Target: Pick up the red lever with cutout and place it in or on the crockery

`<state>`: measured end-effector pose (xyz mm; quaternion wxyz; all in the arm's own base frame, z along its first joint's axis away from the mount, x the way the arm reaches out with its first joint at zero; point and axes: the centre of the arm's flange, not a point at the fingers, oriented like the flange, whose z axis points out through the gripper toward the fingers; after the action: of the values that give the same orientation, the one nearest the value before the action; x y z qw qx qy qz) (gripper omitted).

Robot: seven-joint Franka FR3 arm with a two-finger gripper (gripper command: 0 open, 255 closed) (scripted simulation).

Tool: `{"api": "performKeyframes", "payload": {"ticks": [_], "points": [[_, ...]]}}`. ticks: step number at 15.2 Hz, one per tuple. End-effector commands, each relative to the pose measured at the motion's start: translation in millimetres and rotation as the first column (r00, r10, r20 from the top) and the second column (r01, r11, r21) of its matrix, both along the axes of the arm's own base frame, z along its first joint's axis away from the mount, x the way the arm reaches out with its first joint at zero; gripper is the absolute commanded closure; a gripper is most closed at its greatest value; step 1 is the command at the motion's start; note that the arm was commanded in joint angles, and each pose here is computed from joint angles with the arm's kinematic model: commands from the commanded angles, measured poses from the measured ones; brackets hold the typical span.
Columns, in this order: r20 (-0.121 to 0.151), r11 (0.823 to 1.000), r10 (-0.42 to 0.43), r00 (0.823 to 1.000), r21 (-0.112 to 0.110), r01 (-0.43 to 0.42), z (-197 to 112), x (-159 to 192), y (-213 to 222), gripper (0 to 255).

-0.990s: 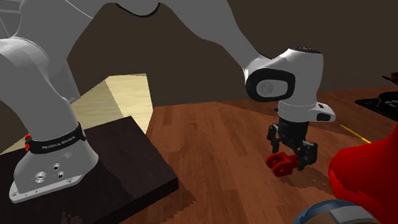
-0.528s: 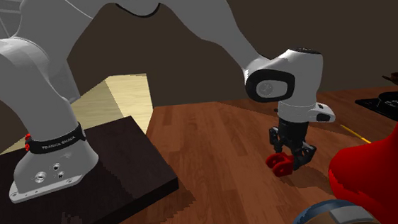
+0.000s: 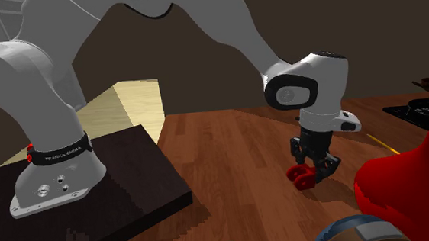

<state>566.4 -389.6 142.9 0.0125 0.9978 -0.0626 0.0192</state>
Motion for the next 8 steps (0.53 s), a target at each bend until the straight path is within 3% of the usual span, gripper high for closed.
{"api": "performKeyframes", "payload": {"ticks": [1,8], "points": [[0.0,1.0,0.0,1.0,0.0,0.0,0.1,0.0,0.0,255],[0.0,1.0,0.0,1.0,0.0,0.0,37.1,0.0,0.0,255]]}}
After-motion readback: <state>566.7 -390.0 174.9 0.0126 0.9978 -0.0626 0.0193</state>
